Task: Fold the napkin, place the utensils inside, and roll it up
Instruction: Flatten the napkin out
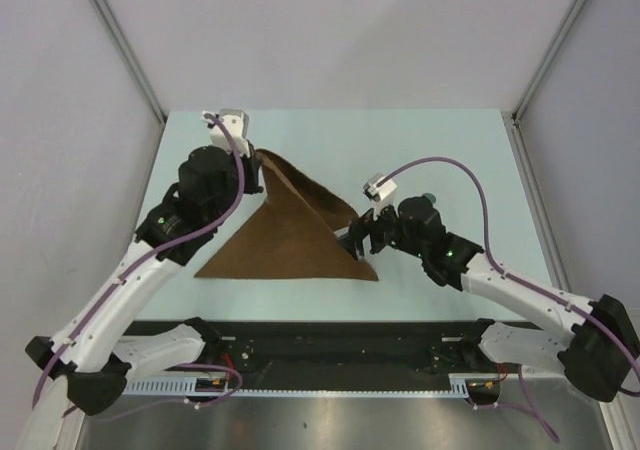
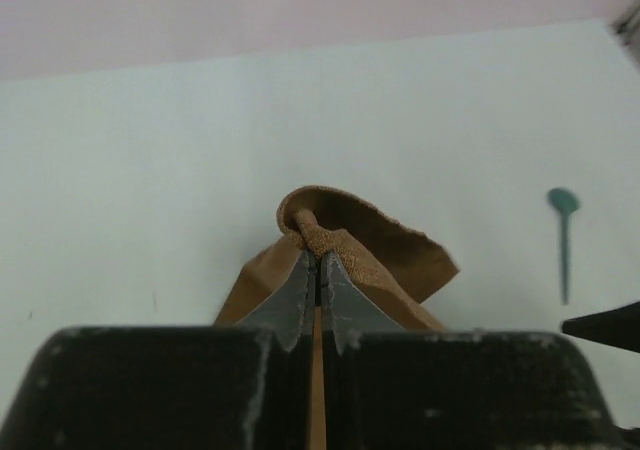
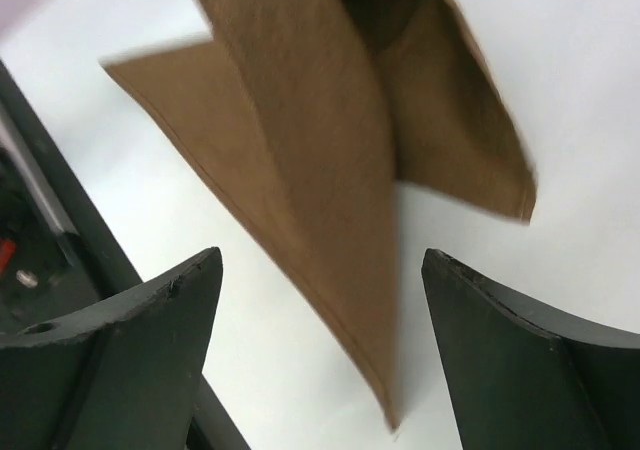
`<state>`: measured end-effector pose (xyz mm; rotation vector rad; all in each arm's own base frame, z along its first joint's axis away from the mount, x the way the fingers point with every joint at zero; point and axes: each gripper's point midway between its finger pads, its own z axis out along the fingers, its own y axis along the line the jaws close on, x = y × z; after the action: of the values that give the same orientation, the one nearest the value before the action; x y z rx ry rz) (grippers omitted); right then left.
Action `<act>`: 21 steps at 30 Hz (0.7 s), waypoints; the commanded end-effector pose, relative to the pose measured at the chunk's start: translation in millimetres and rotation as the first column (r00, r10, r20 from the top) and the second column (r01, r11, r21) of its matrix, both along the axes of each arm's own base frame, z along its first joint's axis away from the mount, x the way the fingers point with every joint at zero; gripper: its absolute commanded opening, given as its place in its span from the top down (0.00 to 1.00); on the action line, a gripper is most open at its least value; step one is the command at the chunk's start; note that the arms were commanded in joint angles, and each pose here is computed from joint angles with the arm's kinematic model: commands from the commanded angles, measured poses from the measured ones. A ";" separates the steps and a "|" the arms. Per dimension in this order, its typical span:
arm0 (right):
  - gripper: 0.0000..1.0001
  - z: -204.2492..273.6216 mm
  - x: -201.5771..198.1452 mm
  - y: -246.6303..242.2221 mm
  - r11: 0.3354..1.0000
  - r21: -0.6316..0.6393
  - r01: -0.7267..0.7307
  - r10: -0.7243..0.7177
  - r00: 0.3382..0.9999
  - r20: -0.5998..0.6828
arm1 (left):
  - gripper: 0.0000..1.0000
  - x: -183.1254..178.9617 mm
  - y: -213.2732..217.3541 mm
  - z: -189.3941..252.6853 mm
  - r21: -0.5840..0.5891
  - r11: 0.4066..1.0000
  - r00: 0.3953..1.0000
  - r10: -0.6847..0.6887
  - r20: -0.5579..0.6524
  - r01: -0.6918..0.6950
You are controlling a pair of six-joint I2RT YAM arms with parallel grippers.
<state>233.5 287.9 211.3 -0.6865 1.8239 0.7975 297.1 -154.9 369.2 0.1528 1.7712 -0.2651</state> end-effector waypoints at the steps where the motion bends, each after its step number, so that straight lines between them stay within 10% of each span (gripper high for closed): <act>1: 0.14 -49.6 -9.1 -3.8 0.996 -0.084 -0.041 0.035 0.996 -0.078 | 1.00 6.6 2.8 -65.5 0.022 1.000 0.992 0.000 -0.123 0.003; 21: 0.26 -167.6 -10.0 -66.0 0.907 -0.348 0.238 -0.352 0.882 -0.312 | 0.99 21.1 31.9 -123.4 0.006 0.996 0.964 0.088 -0.249 -0.089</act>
<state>222.0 230.3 54.1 -0.5353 2.3078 0.5196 312.7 -119.7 237.3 0.0582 2.0600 -0.1775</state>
